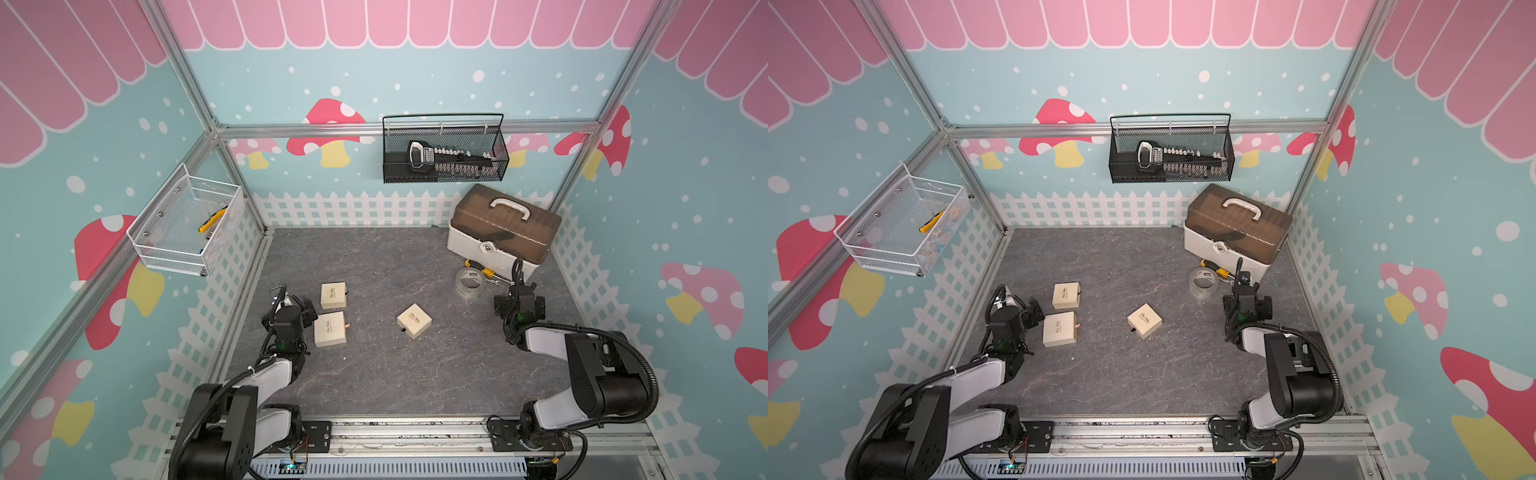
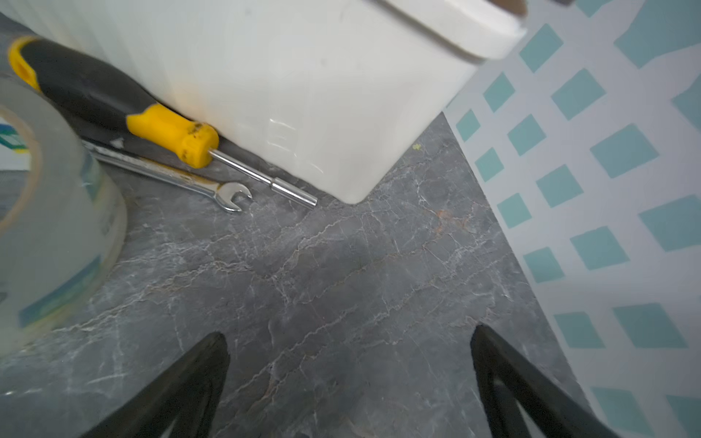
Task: Place the earrings into the drawer-style jewelry box
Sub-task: Reset both arms
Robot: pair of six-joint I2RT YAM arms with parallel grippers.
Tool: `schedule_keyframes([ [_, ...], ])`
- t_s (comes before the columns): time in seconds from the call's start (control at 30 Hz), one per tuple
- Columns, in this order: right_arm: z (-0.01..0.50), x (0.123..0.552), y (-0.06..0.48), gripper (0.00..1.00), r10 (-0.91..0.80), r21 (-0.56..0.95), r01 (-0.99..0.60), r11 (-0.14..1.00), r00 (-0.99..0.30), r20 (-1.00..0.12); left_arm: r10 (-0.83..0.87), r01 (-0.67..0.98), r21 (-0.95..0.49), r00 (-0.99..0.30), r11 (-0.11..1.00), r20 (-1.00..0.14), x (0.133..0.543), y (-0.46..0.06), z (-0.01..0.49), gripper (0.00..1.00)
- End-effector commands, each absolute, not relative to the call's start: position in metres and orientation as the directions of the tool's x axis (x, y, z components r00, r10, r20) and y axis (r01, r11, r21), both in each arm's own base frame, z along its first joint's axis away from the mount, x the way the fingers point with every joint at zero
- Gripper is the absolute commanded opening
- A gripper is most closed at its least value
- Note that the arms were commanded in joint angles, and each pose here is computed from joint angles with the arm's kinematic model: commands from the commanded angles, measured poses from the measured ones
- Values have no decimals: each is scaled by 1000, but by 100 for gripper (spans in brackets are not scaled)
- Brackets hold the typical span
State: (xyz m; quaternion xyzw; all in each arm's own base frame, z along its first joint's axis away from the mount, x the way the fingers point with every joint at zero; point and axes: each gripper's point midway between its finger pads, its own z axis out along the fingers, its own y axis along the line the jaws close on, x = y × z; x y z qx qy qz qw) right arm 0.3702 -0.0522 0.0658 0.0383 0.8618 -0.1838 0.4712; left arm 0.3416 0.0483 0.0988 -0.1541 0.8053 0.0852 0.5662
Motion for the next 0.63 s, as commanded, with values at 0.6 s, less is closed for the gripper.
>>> schedule_keyframes([
  [0.6,98,391,-18,100,-150,-187,80,979,-335,-930,-46,-141,-8,-271,990,-961,404,17,115,99],
])
